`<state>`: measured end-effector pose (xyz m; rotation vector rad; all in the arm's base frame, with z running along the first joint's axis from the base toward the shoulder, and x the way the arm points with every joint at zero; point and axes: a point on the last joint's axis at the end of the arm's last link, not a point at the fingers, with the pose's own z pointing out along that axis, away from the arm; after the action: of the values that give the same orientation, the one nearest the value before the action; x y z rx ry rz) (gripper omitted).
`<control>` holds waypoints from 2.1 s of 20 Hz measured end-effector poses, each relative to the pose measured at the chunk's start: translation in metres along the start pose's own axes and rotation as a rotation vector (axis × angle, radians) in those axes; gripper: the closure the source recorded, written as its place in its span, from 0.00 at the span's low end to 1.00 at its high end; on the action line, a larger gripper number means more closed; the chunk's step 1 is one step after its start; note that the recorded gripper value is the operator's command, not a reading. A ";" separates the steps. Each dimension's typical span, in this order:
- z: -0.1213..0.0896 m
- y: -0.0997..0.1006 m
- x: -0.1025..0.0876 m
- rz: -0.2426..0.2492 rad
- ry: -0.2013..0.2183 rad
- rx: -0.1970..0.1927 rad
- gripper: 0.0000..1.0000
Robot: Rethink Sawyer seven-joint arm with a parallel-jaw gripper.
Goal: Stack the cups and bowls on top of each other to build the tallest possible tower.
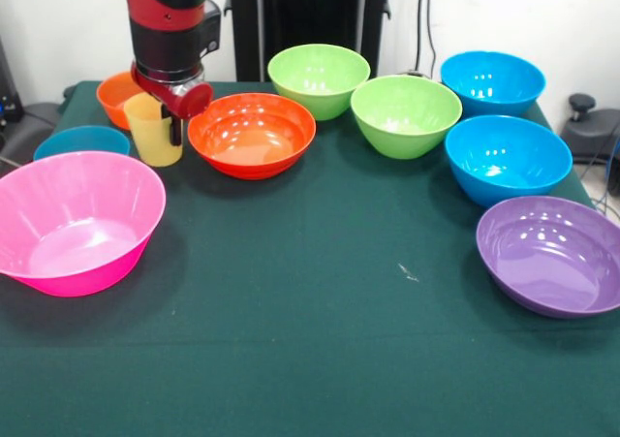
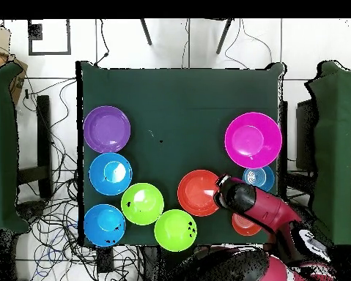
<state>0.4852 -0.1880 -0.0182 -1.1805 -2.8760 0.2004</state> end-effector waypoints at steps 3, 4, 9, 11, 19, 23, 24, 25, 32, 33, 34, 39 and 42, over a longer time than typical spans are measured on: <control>0.000 0.000 0.000 0.001 0.001 -0.002 1.00; 0.000 0.000 0.000 0.001 0.001 -0.003 1.00; 0.000 -0.001 -0.002 0.008 0.002 -0.008 1.00; 0.000 -0.001 -0.003 0.009 0.002 -0.009 1.00; -0.014 0.001 -0.012 0.000 -0.030 -0.019 1.00; -0.030 0.005 -0.021 -0.007 -0.066 -0.025 1.00; -0.032 0.005 -0.022 -0.008 -0.070 -0.026 1.00; -0.039 0.008 -0.026 -0.010 -0.085 -0.030 1.00; -0.074 0.023 -0.038 -0.032 -0.151 -0.047 1.00; -0.077 0.025 -0.039 -0.035 -0.158 -0.048 1.00; -0.082 0.029 -0.040 -0.040 -0.167 -0.051 1.00; -0.092 0.040 -0.039 -0.057 -0.182 -0.062 1.00; -0.092 0.044 -0.036 -0.064 -0.162 -0.063 1.00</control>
<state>0.5482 -0.1717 0.0680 -1.1295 -3.0768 0.2149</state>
